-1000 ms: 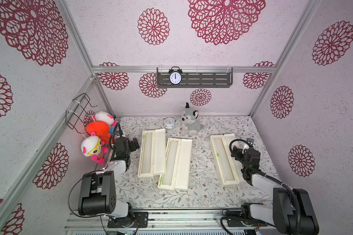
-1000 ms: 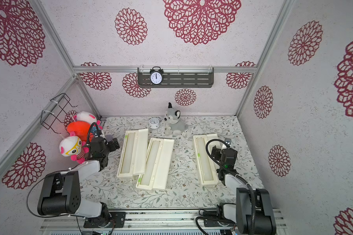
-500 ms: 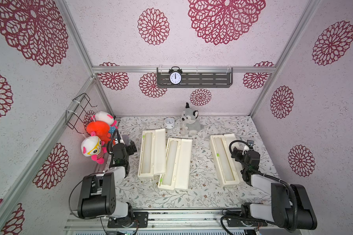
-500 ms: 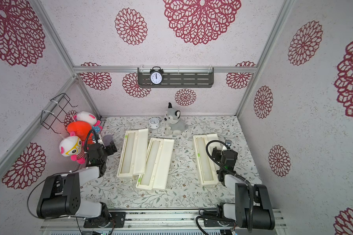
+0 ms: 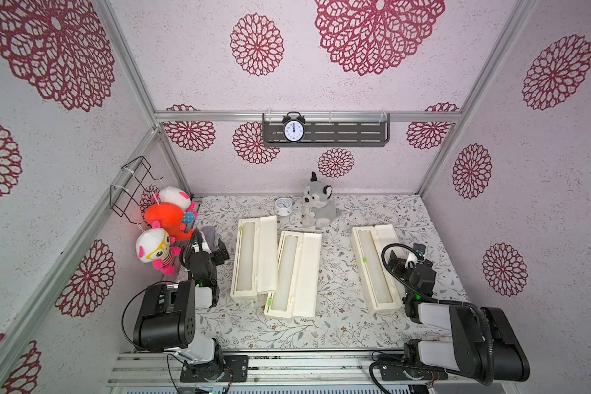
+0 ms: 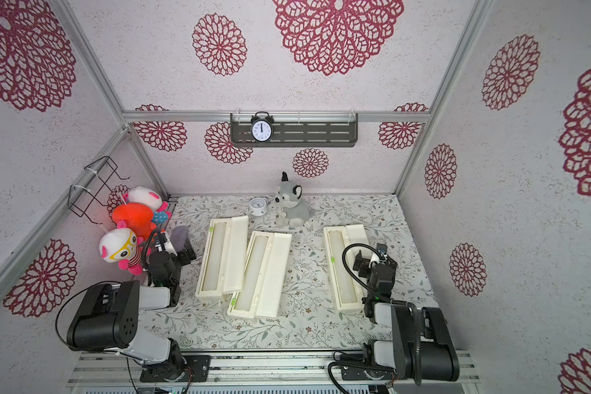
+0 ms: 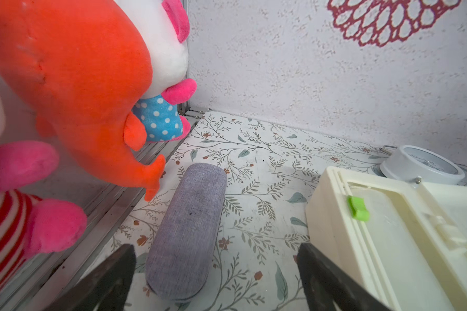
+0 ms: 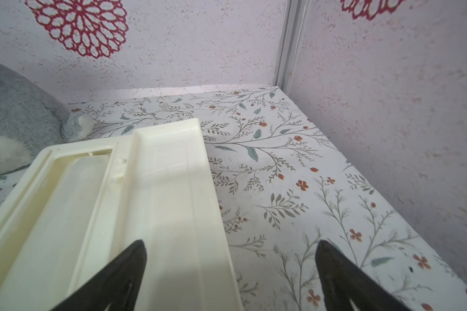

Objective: Put plastic wrap rolls into dispensers
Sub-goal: Reset both arms

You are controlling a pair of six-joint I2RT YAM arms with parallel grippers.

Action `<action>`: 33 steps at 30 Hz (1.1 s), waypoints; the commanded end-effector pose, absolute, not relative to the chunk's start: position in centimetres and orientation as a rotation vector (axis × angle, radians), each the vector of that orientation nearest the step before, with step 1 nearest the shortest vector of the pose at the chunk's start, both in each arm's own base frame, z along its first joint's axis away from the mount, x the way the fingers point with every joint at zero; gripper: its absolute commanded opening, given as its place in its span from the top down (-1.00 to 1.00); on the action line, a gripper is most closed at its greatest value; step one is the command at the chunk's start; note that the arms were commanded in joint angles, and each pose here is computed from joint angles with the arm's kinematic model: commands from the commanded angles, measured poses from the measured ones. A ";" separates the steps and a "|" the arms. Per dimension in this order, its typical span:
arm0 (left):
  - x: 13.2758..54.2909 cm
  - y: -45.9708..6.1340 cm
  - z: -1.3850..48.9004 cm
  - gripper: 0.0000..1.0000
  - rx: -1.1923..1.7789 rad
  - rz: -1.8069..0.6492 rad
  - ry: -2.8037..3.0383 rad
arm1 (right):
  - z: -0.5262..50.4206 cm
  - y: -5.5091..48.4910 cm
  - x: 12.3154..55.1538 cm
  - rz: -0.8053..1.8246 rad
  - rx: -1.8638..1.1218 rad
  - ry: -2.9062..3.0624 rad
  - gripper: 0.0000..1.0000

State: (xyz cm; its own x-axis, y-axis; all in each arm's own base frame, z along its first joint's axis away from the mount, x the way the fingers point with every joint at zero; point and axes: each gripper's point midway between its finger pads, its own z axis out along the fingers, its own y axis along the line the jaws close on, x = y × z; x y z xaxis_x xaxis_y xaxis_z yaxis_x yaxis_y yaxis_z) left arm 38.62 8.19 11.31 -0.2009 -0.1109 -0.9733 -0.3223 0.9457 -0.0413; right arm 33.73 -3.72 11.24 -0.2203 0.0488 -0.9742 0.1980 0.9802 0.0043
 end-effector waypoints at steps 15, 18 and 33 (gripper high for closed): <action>40.2 8.5 11.9 -0.95 -0.313 0.222 1.806 | 11.2 -1.9 36.9 -0.021 0.090 1.746 -0.98; 40.2 8.5 12.0 -0.95 -0.313 0.222 1.804 | 10.9 -2.2 38.0 -0.116 0.118 1.795 -0.98; 40.1 8.3 12.0 -0.95 -0.309 0.221 1.804 | 11.1 -2.1 38.1 -0.129 0.113 1.779 -0.98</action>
